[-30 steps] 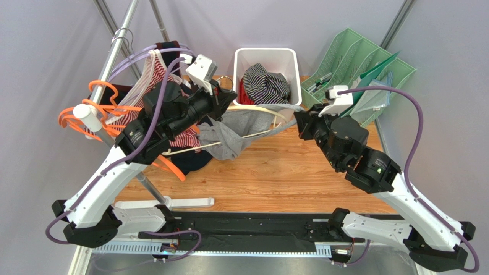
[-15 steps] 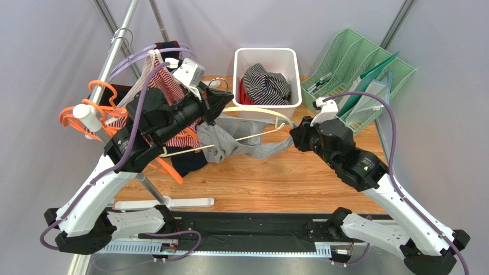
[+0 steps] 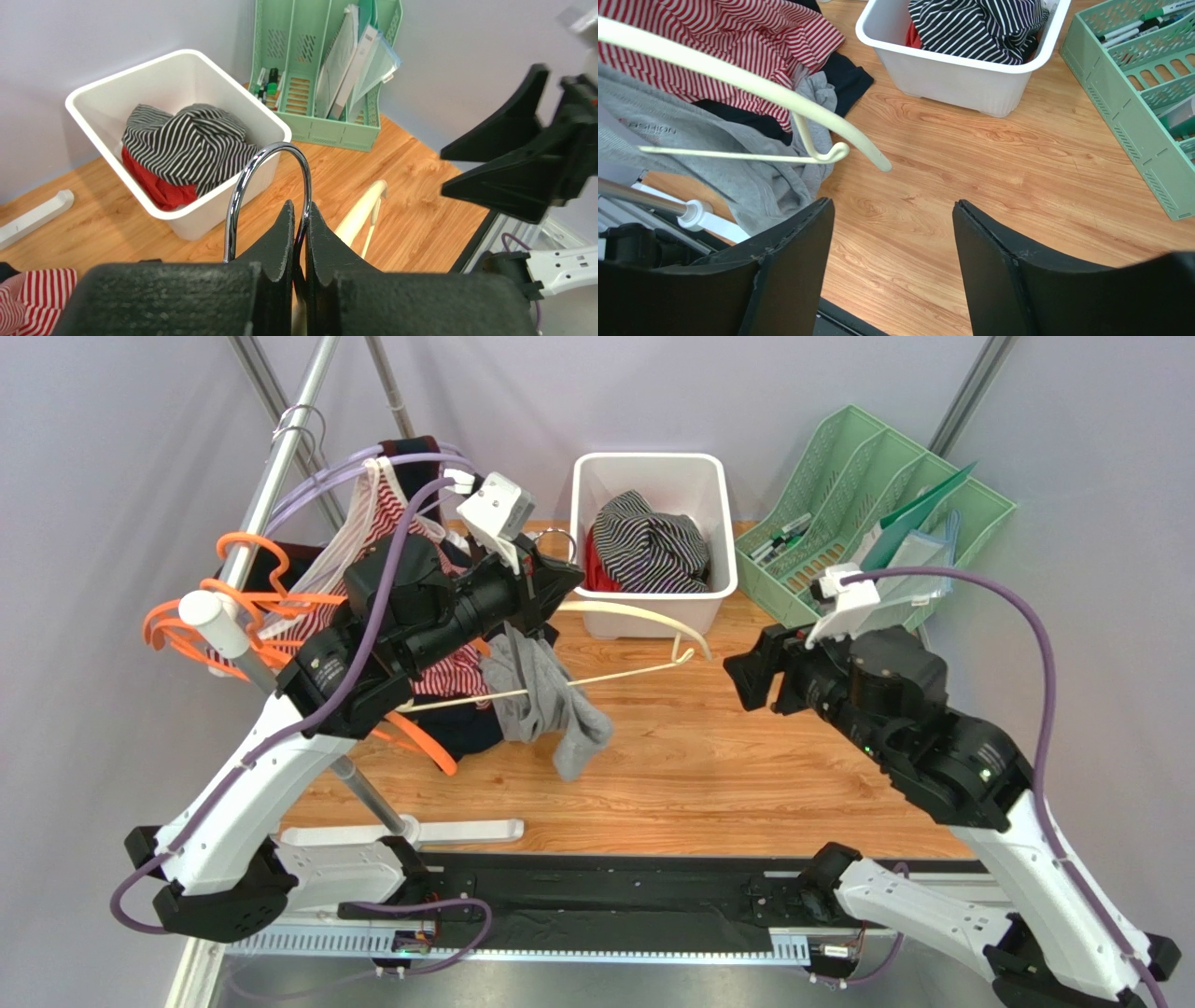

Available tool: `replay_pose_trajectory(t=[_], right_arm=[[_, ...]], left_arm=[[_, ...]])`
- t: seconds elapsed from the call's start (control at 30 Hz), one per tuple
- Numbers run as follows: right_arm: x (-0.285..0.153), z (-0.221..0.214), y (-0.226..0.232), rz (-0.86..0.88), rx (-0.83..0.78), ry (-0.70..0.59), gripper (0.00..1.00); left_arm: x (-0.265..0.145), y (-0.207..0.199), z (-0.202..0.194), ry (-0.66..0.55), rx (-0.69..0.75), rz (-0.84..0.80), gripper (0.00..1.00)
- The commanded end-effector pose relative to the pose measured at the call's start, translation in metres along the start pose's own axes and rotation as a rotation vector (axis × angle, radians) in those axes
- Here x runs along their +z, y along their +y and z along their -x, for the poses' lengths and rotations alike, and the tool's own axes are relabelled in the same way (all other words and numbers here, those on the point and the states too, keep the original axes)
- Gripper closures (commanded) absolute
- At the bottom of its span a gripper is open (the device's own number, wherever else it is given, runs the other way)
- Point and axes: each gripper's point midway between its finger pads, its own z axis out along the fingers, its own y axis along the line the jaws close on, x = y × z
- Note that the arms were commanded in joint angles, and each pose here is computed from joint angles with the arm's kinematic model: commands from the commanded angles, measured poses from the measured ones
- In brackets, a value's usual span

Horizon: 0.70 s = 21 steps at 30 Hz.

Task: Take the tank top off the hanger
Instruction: Remove the hanger from the clothesline.

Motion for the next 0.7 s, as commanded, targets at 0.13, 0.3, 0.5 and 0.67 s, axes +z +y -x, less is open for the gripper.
replay_pose_trajectory(t=[0.13, 0.3, 0.5, 0.67], right_arm=[[-0.018, -0.002, 0.033, 0.230, -0.071, 0.005, 0.25], [-0.017, 0.000, 0.062, 0.394, -0.126, 0.005, 0.24], [-0.036, -0.019, 0.111, 0.727, -0.151, 0.061, 0.25], [-0.047, -0.023, 0.135, 0.892, -0.111, 0.087, 0.49]], left_arm=[[-0.015, -0.020, 0.034, -0.095, 0.007, -0.105, 1.00], [-0.027, -0.062, 0.028, -0.048, 0.024, -0.349, 1.00], [-0.045, -0.089, 0.017, -0.007, 0.039, -0.531, 1.00], [-0.050, -0.105, 0.016, 0.001, 0.037, -0.635, 1.00]])
